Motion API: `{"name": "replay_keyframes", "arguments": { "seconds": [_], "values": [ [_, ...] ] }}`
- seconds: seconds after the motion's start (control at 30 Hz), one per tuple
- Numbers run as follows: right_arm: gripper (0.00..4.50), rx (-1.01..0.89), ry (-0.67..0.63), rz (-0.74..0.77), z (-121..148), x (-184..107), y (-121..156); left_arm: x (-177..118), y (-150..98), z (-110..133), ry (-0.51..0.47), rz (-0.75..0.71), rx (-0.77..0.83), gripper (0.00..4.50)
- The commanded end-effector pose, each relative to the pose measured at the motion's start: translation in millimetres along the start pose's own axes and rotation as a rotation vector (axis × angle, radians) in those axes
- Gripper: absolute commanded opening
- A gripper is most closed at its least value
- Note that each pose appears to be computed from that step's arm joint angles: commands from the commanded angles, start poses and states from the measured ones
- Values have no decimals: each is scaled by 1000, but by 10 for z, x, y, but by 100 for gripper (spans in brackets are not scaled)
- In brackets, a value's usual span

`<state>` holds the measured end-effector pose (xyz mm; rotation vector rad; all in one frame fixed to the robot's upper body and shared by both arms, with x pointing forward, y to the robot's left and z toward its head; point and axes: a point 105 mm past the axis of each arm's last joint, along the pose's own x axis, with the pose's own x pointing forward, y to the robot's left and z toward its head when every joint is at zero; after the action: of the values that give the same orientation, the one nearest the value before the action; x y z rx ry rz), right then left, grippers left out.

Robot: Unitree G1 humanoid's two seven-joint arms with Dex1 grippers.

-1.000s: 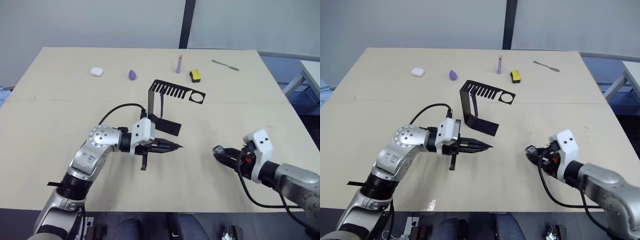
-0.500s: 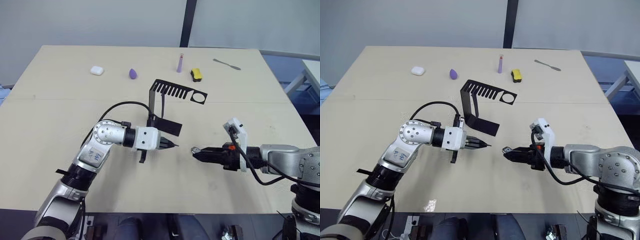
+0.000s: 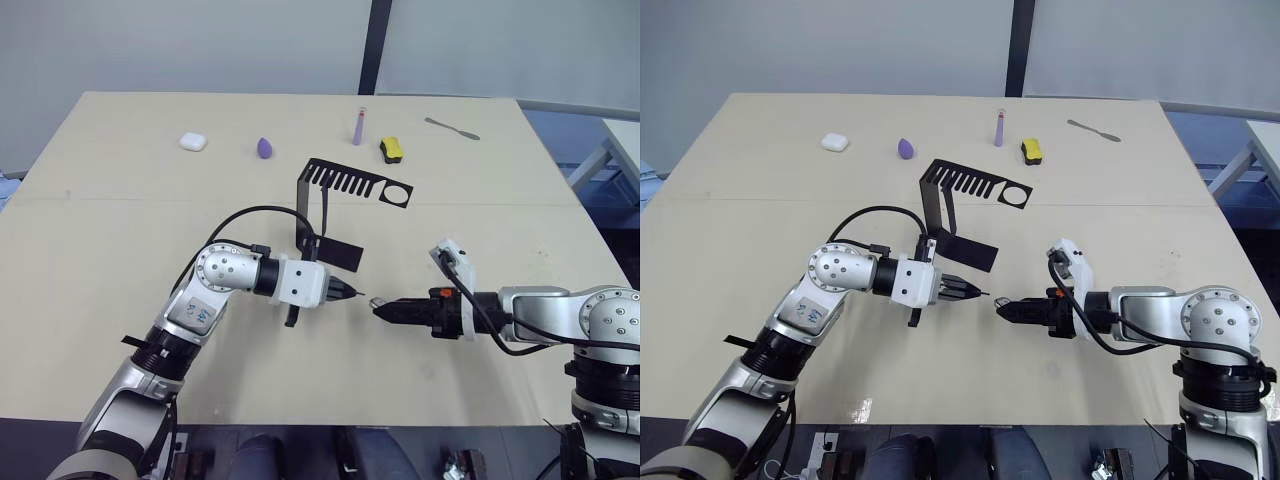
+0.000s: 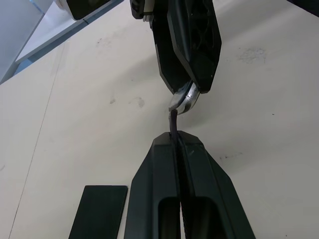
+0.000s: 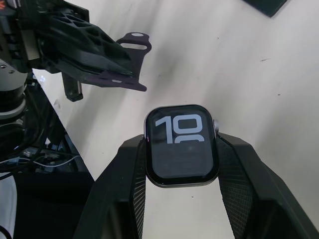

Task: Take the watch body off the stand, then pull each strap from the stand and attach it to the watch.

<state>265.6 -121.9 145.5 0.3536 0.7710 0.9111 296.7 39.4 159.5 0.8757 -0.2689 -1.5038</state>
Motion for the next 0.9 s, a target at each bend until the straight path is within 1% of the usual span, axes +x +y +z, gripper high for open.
{"name": "replay_keyframes", "arguments": {
  "seconds": [0.03, 0.4, 0.9],
  "values": [
    [153, -2, -33, 20, 84, -12, 68, 2, 51, 79, -14, 12, 40, 0],
    [153, 56, -54, 28, 136, 5, 122, 7, 22, 71, -11, 1, 34, 0],
    [153, 66, -47, 38, 142, 29, 187, 15, 30, 71, -17, 2, 29, 0]
  ]
}}
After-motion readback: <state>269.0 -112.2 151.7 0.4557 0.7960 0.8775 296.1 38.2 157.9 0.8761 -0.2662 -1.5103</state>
